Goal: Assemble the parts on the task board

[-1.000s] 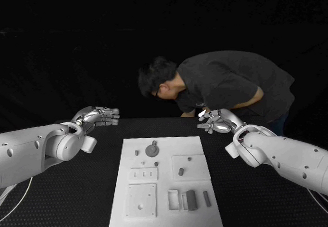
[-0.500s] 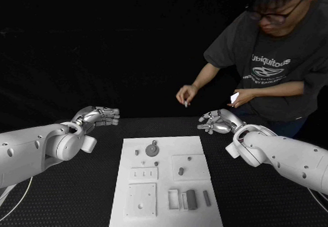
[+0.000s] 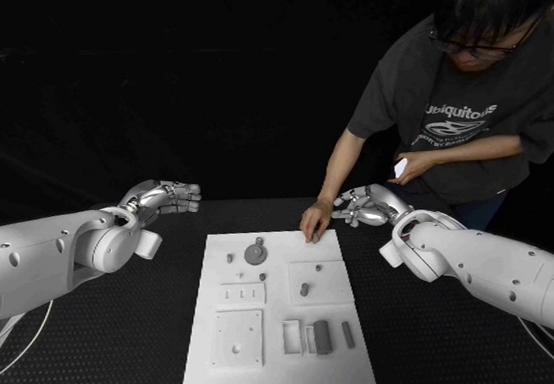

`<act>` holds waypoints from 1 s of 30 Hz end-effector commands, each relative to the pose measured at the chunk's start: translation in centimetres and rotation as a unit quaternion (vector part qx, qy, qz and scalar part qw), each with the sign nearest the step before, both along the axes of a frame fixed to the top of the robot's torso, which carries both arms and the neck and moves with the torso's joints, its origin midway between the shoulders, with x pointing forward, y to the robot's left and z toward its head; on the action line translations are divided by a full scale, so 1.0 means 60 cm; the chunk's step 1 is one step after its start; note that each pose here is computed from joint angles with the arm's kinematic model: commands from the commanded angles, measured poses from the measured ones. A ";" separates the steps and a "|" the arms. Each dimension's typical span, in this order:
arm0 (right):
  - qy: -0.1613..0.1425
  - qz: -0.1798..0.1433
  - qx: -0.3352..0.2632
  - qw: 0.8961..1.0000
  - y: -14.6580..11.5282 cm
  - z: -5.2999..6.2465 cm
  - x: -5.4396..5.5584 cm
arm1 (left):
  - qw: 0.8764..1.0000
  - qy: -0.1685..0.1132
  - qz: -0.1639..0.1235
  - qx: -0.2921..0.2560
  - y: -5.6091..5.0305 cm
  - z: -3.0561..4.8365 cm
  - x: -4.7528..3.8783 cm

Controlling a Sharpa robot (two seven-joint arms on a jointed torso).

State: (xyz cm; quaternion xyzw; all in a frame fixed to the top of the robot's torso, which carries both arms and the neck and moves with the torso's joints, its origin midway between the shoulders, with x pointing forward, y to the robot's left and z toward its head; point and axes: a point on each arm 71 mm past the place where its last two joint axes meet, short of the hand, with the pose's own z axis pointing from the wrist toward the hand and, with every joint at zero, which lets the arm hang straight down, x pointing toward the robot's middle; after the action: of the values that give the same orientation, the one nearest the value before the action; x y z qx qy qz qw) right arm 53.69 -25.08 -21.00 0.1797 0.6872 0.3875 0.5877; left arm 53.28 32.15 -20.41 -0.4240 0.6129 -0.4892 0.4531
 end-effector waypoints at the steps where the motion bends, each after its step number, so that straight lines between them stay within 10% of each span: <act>1: -0.004 0.006 -0.003 1.000 0.003 0.001 -0.001 | 1.000 -0.005 -0.009 -0.004 -0.004 0.002 0.000; 30: -0.005 0.026 -0.055 0.998 0.002 -0.007 0.008 | 1.000 -0.001 -0.013 -0.005 -0.006 0.001 0.000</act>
State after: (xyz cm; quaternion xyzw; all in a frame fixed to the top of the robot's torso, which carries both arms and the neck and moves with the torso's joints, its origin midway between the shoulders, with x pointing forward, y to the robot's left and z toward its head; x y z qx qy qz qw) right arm 54.17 -25.23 -21.25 0.1602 0.6956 0.3726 0.5930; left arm 53.27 32.10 -20.45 -0.4232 0.6146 -0.4903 0.4503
